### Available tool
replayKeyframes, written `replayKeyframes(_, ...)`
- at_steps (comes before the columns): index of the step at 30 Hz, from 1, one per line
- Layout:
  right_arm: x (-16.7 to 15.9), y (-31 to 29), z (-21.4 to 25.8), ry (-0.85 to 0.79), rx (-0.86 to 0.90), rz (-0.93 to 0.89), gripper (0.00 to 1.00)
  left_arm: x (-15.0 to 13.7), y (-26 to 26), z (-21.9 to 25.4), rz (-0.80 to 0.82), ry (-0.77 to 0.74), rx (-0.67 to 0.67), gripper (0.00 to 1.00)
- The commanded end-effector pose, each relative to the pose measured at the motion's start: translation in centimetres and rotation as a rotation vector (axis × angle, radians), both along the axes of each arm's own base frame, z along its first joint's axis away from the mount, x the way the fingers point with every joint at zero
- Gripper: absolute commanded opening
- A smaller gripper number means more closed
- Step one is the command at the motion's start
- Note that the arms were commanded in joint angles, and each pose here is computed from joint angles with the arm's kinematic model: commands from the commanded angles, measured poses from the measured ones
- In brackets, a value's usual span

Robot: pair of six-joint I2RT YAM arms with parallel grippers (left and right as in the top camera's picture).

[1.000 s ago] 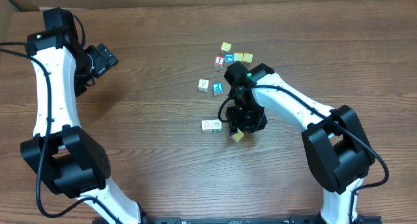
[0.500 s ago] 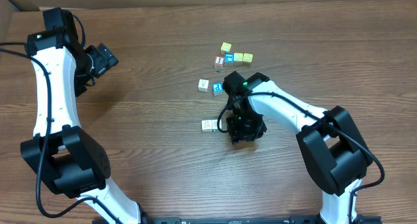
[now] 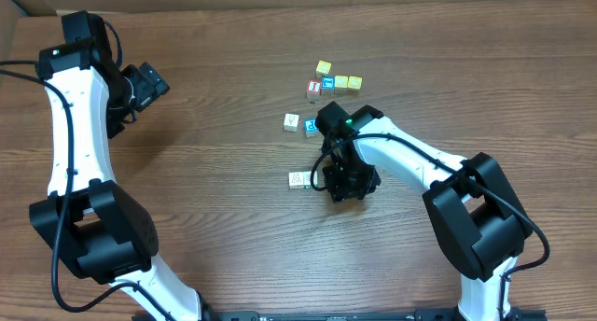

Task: Flip 5 blocks

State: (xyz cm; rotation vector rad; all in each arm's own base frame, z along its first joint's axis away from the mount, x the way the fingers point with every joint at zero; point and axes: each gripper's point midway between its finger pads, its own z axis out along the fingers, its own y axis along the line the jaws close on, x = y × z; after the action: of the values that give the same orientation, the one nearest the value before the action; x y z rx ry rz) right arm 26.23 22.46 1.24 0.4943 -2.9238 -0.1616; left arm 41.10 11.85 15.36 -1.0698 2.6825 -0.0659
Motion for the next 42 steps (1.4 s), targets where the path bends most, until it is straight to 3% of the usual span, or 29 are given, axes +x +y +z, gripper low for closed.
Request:
replayKeyframes(1, 1.3, -1.0, 0.6, -0.081, -0.054, 0.011, 0.43, 0.2, 0.2, 1.0, -0.003, -0.025, 0.012, 1.00)
replayKeyframes(5, 1.7, -2.1, 0.5, -0.108, -0.114, 0.018, 0.36, 0.2, 0.2, 1.0, -0.003, -0.025, 0.012, 1.00)
replayKeyframes(11, 3.0, -5.2, 0.8, -0.182, -0.267, 0.029, 0.36, 0.2, 0.2, 1.0, -0.002, -0.025, 0.012, 1.00)
replayKeyframes(19, 2.6, -3.2, 0.5, -0.138, -0.151, 0.000, 0.35, 0.2, 0.2, 1.0, -0.002, -0.025, 0.012, 1.00)
replayKeyframes(23, 2.7, -2.6, 0.5, -0.138, -0.122, -0.003, 0.25, 0.2, 0.2, 1.0, -0.002, -0.025, 0.012, 1.00)
replayKeyframes(27, 3.2, -2.3, 0.8, -0.157, -0.110, -0.005, 0.28, 0.2, 0.2, 1.0, -0.002, -0.025, 0.012, 1.00)
replayKeyframes(32, 4.8, -1.2, 3.4, -0.227, -0.060, -0.013, 0.34, 0.2, 0.2, 1.0, -0.002, -0.025, 0.012, 1.00)
replayKeyframes(37, 5.6, -0.4, 7.4, -0.281, 0.007, -0.030, 0.24, 0.2, 0.2, 1.0, -0.003, -0.025, 0.012, 1.00)
replayKeyframes(42, 3.1, -1.3, 9.0, -0.138, 0.065, -0.072, 0.25, 0.2, 0.2, 1.0, -0.002, -0.025, 0.012, 1.00)
